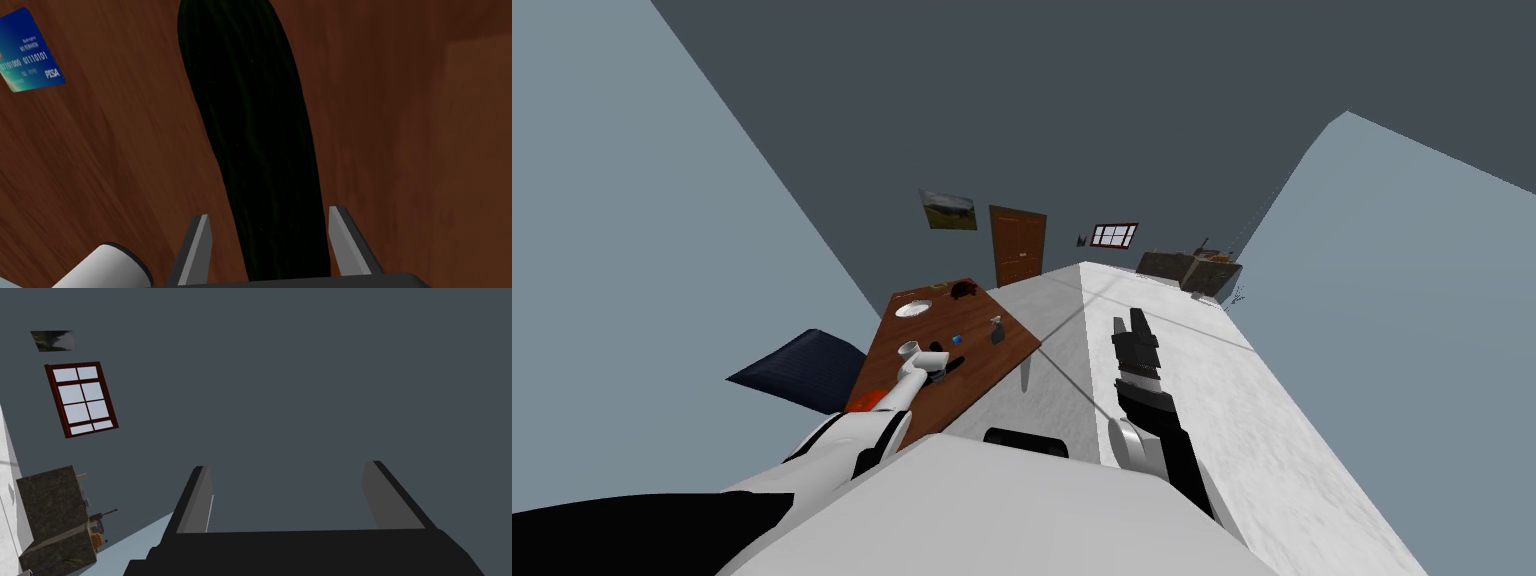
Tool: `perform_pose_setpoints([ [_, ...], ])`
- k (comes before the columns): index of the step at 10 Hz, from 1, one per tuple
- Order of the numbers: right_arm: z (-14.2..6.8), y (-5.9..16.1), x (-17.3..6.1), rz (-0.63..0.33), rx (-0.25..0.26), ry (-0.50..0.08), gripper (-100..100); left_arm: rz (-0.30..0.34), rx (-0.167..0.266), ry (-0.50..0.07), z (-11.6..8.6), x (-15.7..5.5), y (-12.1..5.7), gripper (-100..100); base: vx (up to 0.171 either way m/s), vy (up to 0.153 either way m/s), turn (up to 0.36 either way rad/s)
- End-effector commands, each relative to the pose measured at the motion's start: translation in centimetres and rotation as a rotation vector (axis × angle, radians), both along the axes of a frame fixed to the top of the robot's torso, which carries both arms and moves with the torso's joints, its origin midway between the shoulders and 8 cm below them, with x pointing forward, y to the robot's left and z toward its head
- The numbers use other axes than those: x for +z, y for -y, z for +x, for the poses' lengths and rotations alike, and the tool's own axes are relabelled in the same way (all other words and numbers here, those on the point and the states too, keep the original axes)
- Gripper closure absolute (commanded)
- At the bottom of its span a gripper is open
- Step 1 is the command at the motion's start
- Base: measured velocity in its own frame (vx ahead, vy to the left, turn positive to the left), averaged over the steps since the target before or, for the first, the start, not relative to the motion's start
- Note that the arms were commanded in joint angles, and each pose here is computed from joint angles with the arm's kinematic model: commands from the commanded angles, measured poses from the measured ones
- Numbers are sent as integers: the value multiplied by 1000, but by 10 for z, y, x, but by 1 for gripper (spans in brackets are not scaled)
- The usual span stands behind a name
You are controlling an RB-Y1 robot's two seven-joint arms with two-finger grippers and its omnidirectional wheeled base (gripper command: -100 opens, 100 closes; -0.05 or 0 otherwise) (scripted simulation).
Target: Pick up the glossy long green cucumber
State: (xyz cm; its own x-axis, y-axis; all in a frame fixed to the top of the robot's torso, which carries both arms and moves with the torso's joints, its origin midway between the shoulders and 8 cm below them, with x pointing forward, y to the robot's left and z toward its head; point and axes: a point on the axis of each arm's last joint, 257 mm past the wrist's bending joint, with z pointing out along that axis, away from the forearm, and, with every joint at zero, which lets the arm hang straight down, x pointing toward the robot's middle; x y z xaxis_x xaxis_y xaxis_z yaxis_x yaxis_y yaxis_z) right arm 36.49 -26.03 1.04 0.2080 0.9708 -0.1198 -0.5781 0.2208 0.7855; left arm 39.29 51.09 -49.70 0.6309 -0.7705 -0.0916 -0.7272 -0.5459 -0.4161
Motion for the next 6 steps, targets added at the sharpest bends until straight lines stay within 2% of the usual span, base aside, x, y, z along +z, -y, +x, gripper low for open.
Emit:
perform_pose_setpoints([
  [1, 0, 0, 0, 0, 0, 0, 0, 0, 0, 0, 0, 0, 0, 100, 0, 0, 0],
  [4, 0, 0, 0, 0, 0, 0, 0, 1, 1, 3, 1, 1, -1, 100, 0, 0, 0],
  [5, 0, 0, 0, 0, 0, 0, 0, 1, 0, 2, 1, 1, -1, 0, 0, 0, 0],
  [6, 0, 0, 0, 0, 0, 0, 0, 3, 2, 4, 5, 8, -1, 100, -43, -16, -28],
])
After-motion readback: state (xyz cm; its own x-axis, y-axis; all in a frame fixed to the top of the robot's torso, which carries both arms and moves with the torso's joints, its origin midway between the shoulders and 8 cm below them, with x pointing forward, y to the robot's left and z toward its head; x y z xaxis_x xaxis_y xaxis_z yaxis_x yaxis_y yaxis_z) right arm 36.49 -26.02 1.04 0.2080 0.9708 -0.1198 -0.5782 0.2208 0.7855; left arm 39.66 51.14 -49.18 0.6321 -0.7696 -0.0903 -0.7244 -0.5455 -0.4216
